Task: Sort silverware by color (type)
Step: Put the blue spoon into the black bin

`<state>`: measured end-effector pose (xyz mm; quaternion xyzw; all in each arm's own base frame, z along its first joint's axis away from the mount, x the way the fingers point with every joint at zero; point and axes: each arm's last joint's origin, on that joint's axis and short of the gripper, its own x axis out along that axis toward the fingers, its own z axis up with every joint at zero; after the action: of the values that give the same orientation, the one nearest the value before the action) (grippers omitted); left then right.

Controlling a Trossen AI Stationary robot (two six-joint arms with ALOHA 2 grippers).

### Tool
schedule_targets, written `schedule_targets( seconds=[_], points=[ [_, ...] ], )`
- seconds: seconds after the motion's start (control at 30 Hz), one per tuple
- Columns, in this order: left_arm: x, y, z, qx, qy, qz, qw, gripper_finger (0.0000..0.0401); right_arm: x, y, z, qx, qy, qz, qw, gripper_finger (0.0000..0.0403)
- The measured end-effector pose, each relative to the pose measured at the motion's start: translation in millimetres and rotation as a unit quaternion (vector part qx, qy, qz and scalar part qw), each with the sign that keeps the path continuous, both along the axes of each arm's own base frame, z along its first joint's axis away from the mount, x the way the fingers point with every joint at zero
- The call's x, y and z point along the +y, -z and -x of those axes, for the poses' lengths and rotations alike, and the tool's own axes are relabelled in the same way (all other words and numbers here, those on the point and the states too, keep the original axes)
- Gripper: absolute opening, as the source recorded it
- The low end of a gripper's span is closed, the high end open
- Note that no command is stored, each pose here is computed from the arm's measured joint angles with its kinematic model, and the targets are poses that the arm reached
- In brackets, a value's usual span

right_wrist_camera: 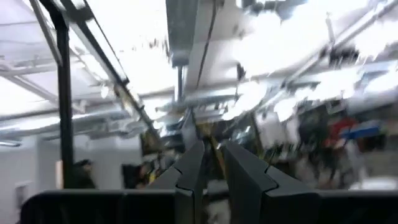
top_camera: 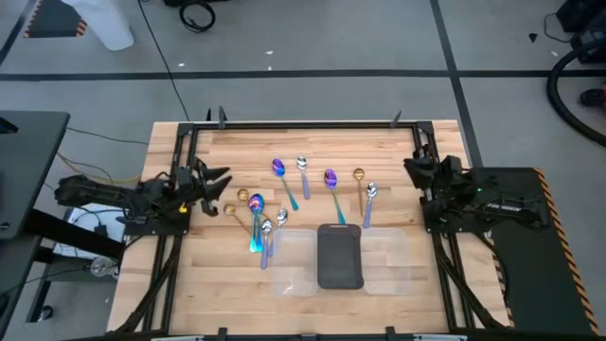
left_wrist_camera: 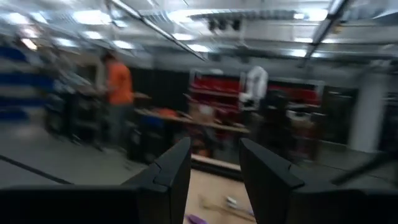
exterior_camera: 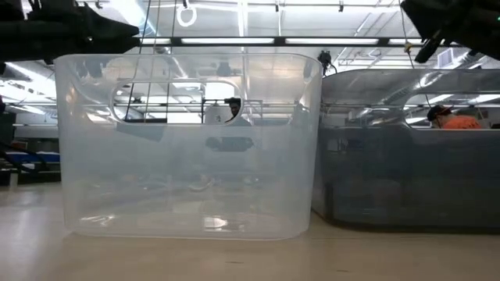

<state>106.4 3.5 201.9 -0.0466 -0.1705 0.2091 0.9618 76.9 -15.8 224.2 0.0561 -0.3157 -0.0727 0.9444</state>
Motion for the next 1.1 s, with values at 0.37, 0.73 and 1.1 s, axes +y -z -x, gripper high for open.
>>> schedule_targets(
  seconds=[0.37,0.73,1.1],
  points=[
    [22.1,-30.7,-4.4,0.1,-0.095,0.045,0.989,0.0142,-10.5,10.9,-11.7,0.053,0.111,-0.098,0.988,0.0073],
    [42.6,-36.7,-17.8,0.071,-0.16,0.078,0.981,0.0142,-19.3,33.0,-42.1,0.203,0.152,-0.168,0.953,0.0073],
    [55.7,-37.1,-29.9,0.058,-0.189,0.064,0.978,0.0142,-27.8,2.8,-80.4,0.433,0.189,-0.233,0.85,0.0073]
  ],
)
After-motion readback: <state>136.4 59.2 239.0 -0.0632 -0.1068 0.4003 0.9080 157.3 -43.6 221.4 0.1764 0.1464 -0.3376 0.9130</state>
